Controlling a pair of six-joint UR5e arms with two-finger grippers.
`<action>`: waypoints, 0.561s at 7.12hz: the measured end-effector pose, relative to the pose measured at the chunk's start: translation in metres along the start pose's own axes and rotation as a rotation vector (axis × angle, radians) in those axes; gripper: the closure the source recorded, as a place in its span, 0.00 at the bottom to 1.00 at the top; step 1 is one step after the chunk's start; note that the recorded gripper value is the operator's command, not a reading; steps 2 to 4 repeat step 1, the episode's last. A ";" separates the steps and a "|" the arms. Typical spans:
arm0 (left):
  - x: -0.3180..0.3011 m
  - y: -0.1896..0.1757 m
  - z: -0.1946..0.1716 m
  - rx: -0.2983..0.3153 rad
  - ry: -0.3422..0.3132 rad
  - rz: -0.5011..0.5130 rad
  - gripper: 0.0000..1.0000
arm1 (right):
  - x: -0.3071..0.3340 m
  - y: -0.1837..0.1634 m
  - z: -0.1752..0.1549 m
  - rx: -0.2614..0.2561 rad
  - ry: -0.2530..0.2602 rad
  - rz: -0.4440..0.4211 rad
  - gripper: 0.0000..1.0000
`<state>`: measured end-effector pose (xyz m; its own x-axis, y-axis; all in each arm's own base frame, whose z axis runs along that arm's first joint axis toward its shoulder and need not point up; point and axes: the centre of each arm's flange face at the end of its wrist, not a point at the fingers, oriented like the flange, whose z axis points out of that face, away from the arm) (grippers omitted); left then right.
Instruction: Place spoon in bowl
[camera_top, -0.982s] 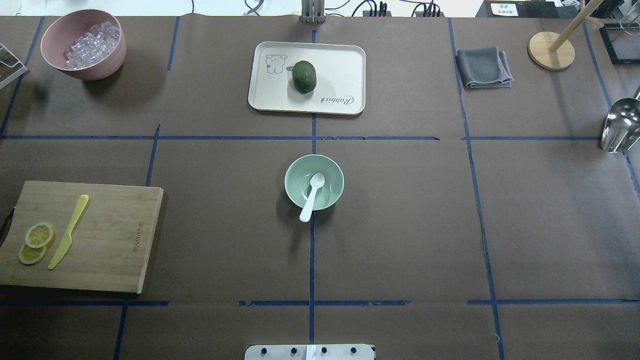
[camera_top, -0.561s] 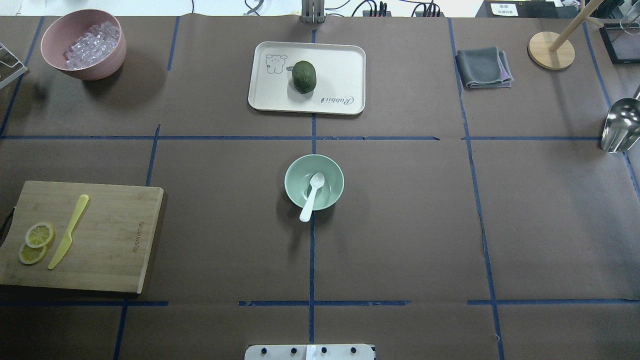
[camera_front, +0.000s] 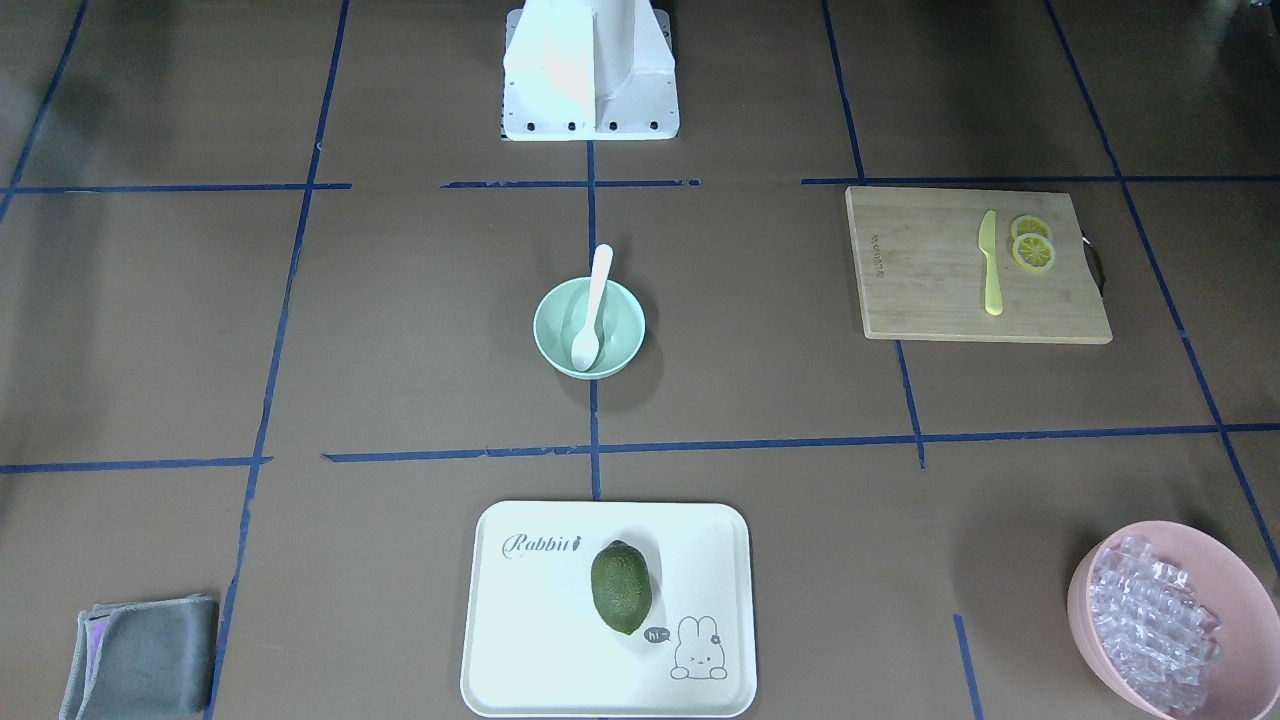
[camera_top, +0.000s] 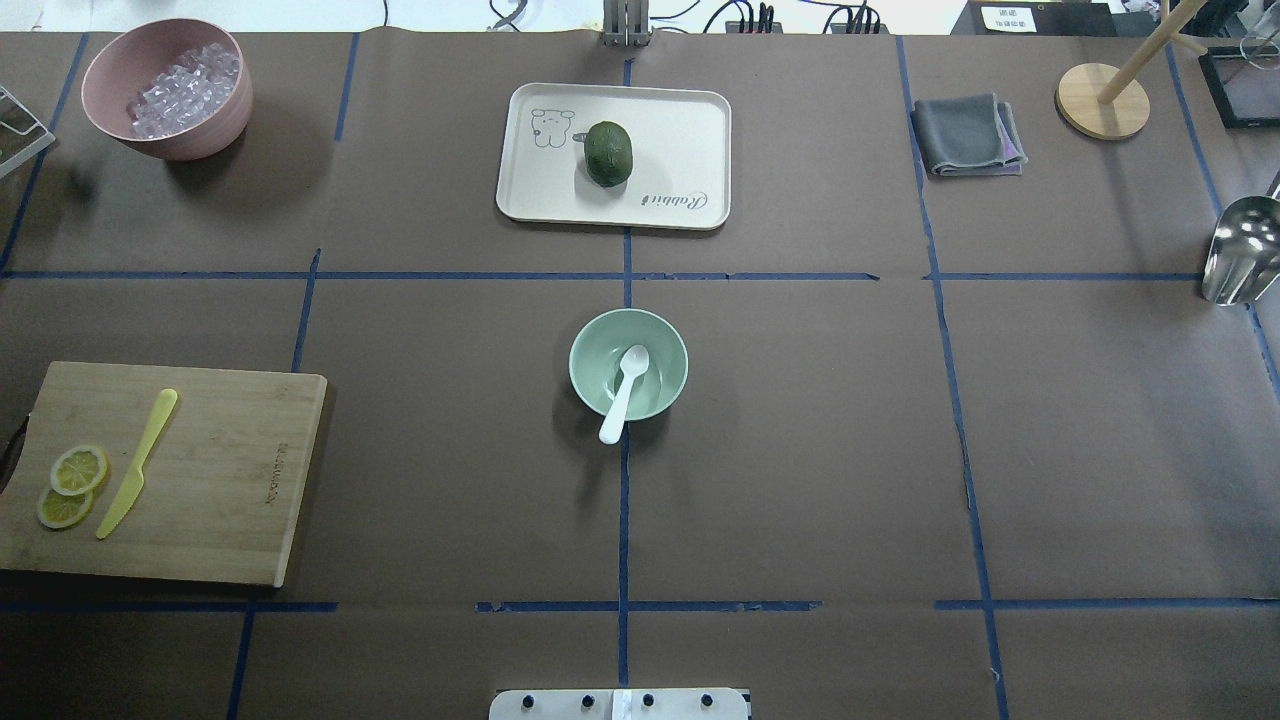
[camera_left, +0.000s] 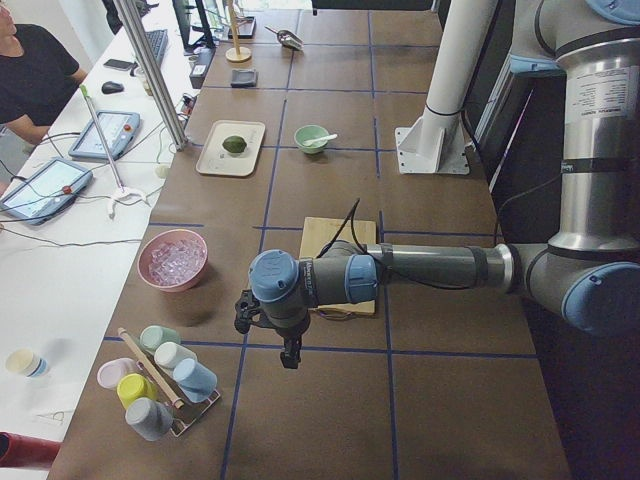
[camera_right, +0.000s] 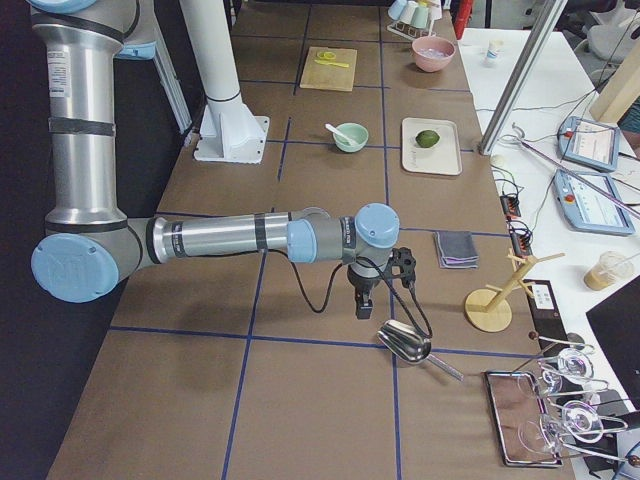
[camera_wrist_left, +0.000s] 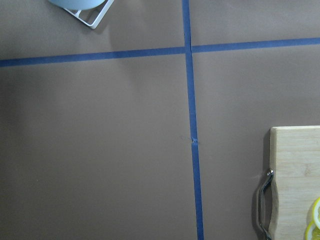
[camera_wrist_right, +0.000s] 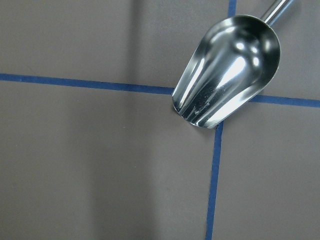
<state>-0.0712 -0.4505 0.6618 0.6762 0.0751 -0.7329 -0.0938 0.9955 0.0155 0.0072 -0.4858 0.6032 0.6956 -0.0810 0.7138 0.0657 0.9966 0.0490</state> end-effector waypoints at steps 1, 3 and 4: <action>0.000 0.000 0.000 0.001 0.000 0.001 0.00 | 0.001 0.001 0.001 -0.002 0.001 0.002 0.00; 0.000 0.000 0.000 0.001 0.000 0.001 0.00 | 0.001 0.001 0.001 -0.002 0.001 0.002 0.00; 0.000 0.000 0.000 0.001 0.000 0.001 0.00 | 0.001 0.001 0.001 -0.002 0.001 0.002 0.00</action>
